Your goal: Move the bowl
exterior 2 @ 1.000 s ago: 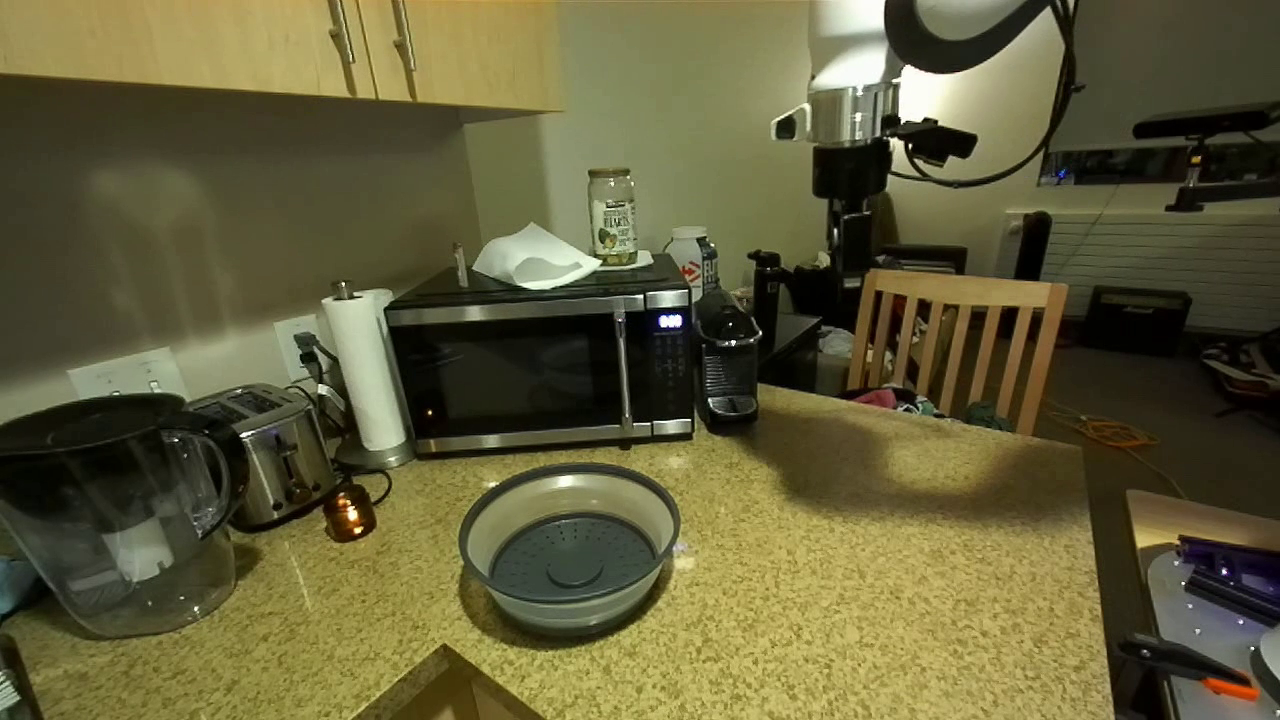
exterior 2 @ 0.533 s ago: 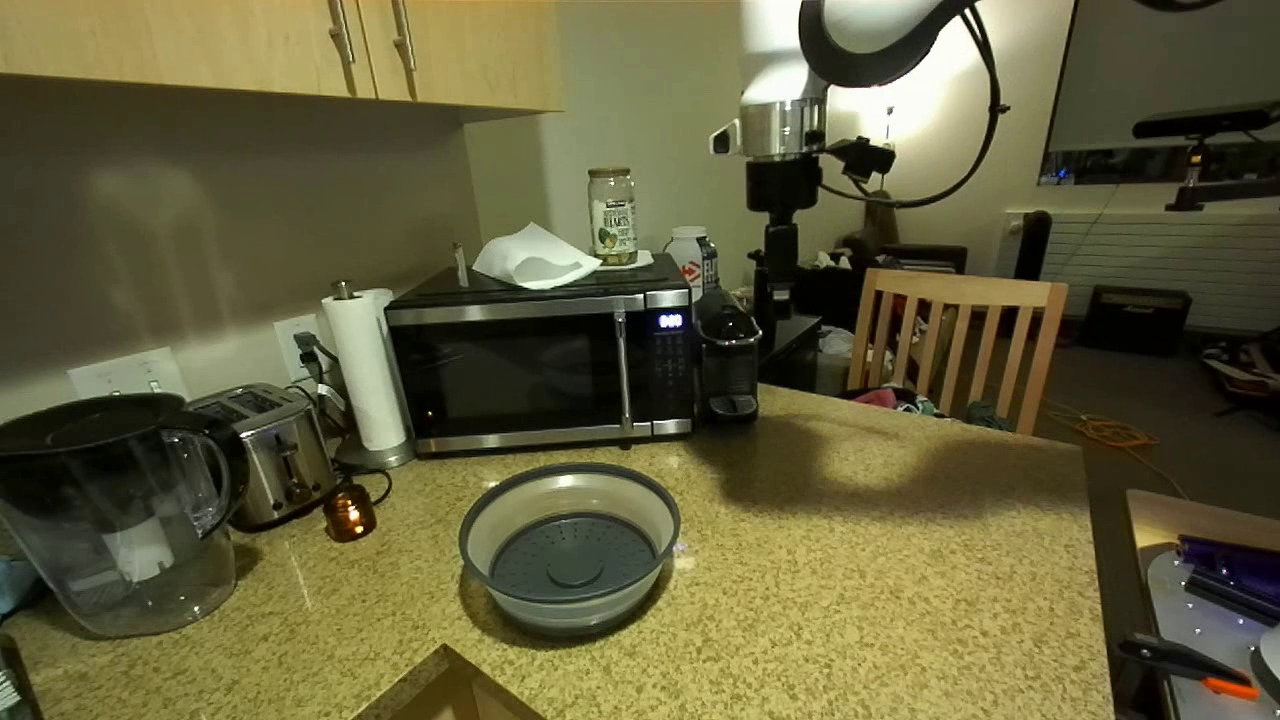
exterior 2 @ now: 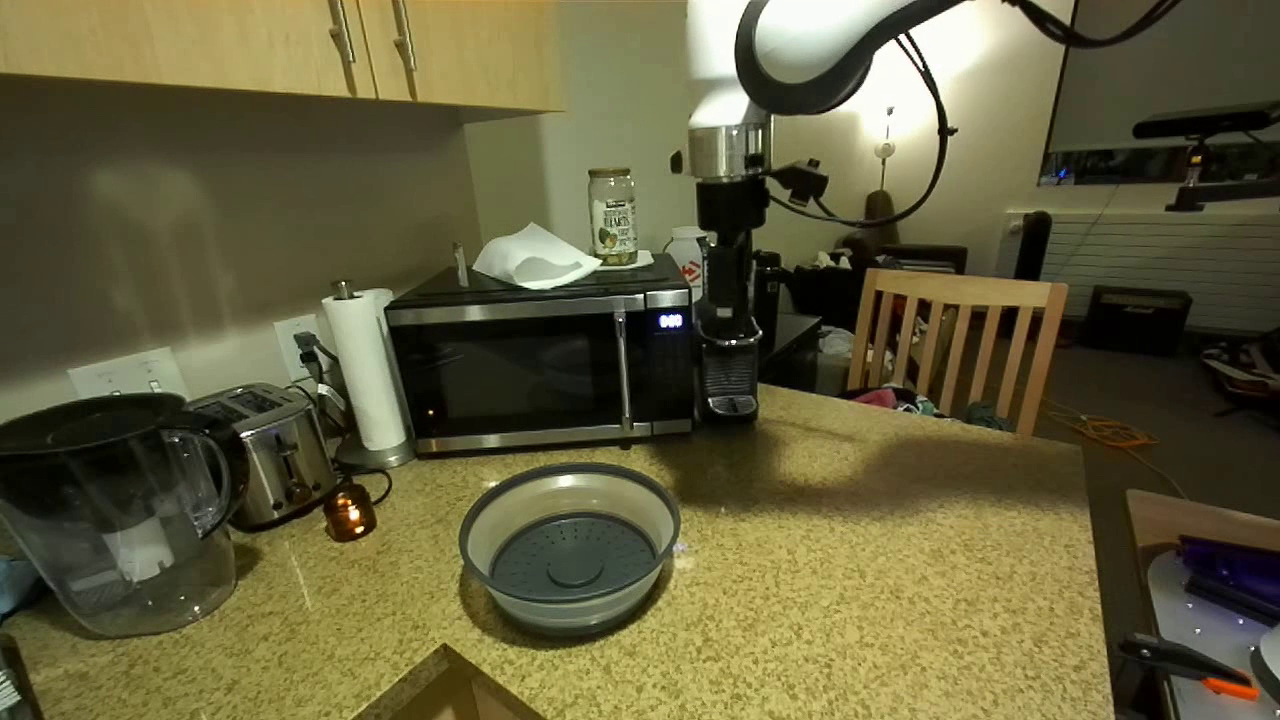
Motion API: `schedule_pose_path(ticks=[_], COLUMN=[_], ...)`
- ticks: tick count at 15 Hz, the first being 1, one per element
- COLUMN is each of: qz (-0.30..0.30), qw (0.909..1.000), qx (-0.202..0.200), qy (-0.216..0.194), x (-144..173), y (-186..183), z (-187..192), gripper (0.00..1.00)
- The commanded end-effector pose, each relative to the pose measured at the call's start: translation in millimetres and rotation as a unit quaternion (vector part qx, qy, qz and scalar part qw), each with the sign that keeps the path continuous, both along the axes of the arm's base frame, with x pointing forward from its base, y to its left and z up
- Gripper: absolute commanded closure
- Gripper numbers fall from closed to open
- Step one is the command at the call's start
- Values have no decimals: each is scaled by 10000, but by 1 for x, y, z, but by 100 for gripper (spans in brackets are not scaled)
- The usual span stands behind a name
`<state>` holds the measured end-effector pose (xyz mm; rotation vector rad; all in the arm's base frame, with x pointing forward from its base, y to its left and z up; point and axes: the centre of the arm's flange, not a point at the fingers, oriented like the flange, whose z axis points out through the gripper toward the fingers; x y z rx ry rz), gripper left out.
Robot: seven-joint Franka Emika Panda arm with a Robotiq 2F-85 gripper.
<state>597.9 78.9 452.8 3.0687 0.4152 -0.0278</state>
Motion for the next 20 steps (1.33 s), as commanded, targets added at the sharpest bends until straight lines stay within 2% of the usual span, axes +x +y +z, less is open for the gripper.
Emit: schedule_pose_path(ticks=[1,7,11,20], qz=[-279,-500,-411,-398], qw=[9996,9986,9989,9990], qx=[61,93,27,53], qy=[-7,162,233,196], x=[18,28,32,56], y=[9,20,23,39], z=[-16,-47,-68,-108], gripper=[0,0,0,0])
